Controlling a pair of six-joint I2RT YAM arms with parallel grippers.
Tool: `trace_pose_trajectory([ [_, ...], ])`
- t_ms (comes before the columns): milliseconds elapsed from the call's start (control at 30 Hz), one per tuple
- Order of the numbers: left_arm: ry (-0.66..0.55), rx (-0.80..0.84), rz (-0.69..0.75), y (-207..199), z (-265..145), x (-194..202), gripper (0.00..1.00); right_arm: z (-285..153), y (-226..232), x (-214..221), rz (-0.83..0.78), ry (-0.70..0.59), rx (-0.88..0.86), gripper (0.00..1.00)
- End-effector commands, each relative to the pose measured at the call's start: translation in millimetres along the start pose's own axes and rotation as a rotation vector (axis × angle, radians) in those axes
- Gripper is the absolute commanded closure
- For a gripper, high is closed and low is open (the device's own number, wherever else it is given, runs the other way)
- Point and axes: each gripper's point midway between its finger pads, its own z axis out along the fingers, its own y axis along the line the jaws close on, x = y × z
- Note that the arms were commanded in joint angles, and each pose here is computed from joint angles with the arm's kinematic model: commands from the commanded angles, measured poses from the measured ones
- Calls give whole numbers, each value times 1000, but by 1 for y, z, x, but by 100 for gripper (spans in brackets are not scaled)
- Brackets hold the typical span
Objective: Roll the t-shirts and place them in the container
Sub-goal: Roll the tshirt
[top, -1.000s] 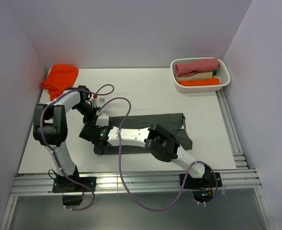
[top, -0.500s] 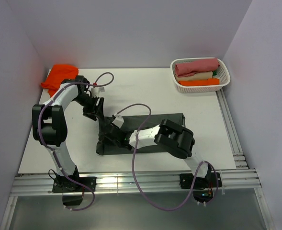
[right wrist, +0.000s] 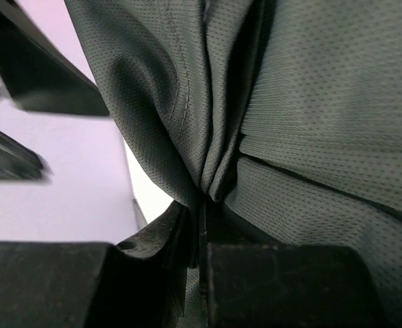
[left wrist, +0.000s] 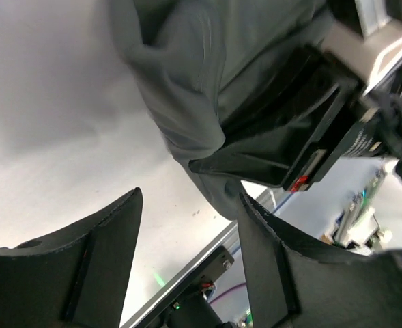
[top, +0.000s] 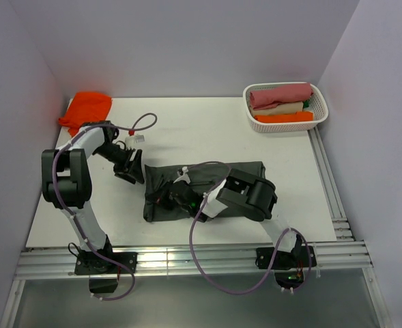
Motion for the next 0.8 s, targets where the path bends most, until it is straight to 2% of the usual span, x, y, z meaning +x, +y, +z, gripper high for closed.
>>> trace_pose_trajectory([
  [0, -2, 55, 47, 0, 15, 6, 37, 1, -5, 1, 57, 13, -23, 100],
  [300, -5, 83, -51, 20, 50, 0, 35, 2, -5, 1, 92, 22, -51, 100],
  [500, -1, 45, -91, 18, 65, -7, 39, 2, -2, 1, 92, 22, -65, 100],
  [600, -7, 26, -98, 18, 71, -12, 47, 2, -2, 1, 90, 22, -66, 100],
  [633, -4, 22, -105, 18, 73, -12, 54, 2, -2, 1, 84, 23, -68, 100],
  [700, -4, 13, -108, 17, 74, -15, 63, 3, 1, 2, 73, 27, -64, 100],
  [733, -1, -9, -107, 19, 74, -15, 75, 4, 1, 2, 56, 26, -63, 100],
  [767, -6, -21, -102, 19, 73, -17, 81, 5, 0, 1, 44, 22, -45, 100],
])
